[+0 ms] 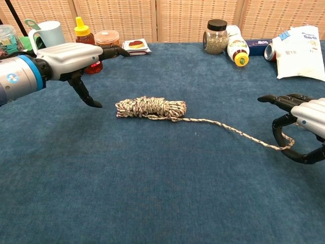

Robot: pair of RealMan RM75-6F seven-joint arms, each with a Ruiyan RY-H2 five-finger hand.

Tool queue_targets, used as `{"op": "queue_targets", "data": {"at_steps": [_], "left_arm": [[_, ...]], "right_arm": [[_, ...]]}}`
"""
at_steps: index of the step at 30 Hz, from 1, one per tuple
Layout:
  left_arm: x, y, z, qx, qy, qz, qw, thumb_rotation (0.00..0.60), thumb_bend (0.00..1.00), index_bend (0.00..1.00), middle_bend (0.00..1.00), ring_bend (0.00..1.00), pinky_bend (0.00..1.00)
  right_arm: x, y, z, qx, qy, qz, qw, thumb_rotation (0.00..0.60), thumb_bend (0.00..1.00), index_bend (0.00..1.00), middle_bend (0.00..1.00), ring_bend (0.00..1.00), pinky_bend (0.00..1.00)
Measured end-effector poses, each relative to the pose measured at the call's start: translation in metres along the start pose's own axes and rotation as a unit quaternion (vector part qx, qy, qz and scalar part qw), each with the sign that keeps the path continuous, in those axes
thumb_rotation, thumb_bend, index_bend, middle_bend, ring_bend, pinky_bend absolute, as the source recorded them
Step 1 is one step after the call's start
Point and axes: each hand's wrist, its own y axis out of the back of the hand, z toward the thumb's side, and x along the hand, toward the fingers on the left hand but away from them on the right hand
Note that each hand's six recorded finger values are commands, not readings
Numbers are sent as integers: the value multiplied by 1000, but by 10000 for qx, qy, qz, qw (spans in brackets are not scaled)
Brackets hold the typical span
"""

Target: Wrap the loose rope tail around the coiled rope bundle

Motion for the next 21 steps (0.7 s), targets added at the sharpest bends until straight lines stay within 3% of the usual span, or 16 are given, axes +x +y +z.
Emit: {"op": "queue_targets", "data": {"at_steps": [13, 21], "left_arm": [[35, -22, 35, 179, 49, -327, 9993, 600, 9, 0, 0, 0, 127], [52, -32, 51, 241, 128, -323, 9991, 600, 36, 0, 0, 29, 270]], "right_arm": [[-2, 0, -3, -50, -37, 16, 10000, 600, 455, 603, 0, 0, 0], [-2, 0, -4, -50, -57, 20, 10000, 600, 454, 607, 0, 0, 0]]}}
